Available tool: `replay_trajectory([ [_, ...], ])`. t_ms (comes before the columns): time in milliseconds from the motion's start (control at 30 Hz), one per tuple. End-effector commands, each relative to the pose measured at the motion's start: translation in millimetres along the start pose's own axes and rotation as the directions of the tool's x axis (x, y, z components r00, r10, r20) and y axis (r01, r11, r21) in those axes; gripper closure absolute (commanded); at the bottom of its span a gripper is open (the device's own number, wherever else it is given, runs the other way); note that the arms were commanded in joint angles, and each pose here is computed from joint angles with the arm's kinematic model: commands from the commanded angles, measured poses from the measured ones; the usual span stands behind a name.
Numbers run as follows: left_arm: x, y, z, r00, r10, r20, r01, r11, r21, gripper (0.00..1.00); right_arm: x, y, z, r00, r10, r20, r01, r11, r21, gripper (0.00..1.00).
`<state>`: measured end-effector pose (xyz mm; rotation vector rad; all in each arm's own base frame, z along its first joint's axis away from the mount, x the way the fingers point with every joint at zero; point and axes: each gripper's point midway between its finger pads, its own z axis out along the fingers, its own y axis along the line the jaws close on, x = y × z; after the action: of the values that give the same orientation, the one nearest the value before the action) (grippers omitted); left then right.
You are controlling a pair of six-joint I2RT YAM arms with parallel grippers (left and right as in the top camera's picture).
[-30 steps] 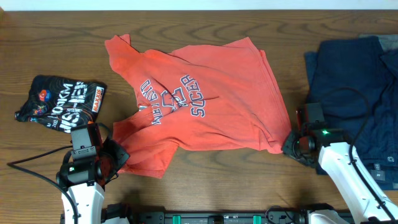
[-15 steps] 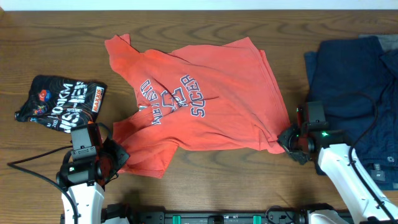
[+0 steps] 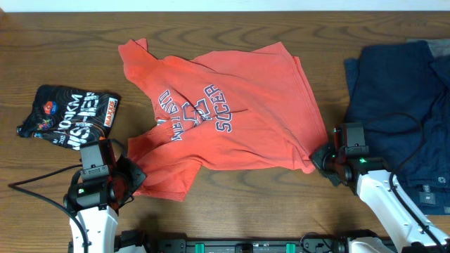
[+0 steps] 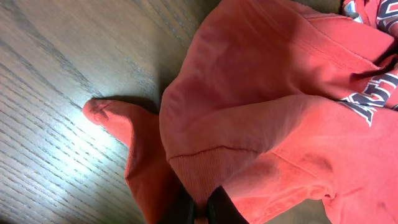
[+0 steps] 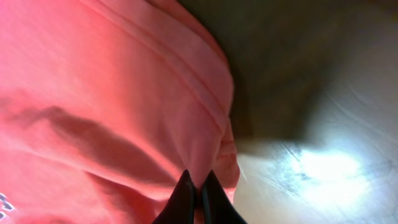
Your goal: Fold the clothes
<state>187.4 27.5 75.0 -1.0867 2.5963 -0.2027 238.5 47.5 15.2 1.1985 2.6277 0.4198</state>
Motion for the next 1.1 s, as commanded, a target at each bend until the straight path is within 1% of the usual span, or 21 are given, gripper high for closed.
replay_trajectory([
  [0,-4,1,-2,1.000,0.010,0.016,-0.010,1.000,-0.010,0.93,-4,14,-17,0.984,-0.179,-0.002,0.179,0.984,-0.014,0.99],
  [100,-4,1,-2,1.000,0.010,0.016,-0.010,1.000,-0.010,0.93,-12,7,-34,0.968,-0.247,-0.036,0.248,0.967,0.059,0.98],
  [200,-4,1,-2,1.000,0.010,0.016,-0.010,1.000,-0.010,0.94,-28,5,-54,0.960,-0.274,-0.051,0.278,0.951,0.137,0.98],
  [300,-4,1,-2,1.000,0.010,0.016,-0.010,1.000,-0.010,0.93,-43,21,-63,0.947,-0.318,-0.035,0.320,0.938,0.134,0.99],
  [433,-4,1,-2,1.000,0.010,0.014,-0.010,1.000,-0.011,0.93,-61,44,-60,0.941,-0.336,-0.034,0.337,0.932,0.131,0.97],
  [567,-3,2,-2,1.000,0.010,0.012,-0.010,1.000,-0.013,0.93,-75,62,-35,0.928,-0.365,-0.080,0.373,0.917,0.143,0.97],
  [667,-3,2,-2,1.000,0.010,0.012,-0.010,1.000,-0.012,0.93,-83,87,-8,0.900,-0.420,-0.120,0.430,0.899,0.082,0.96],
  [800,-3,2,-2,1.000,0.010,0.012,-0.010,1.000,-0.013,0.93,-90,130,26,0.842,-0.527,-0.111,0.524,0.850,-0.057,0.95],
  [867,-3,2,-2,1.000,0.010,0.012,-0.010,1.000,-0.012,0.93,-92,145,34,0.829,-0.551,-0.097,0.542,0.834,-0.107,0.89],
  [933,-3,2,-2,1.000,0.010,0.012,-0.010,1.000,-0.012,0.93,-97,155,36,0.826,-0.559,-0.065,0.549,0.826,-0.129,0.80],
  [1000,-3,2,-2,1.000,0.010,0.012,-0.010,1.000,-0.012,0.93,-103,162,33,0.818,-0.574,-0.031,0.565,0.813,-0.140,0.76],
  [1067,-3,2,-2,1.000,0.010,0.012,-0.010,1.000,-0.012,0.93,-106,163,28,0.811,-0.584,-0.020,0.576,0.805,-0.140,0.75],
])
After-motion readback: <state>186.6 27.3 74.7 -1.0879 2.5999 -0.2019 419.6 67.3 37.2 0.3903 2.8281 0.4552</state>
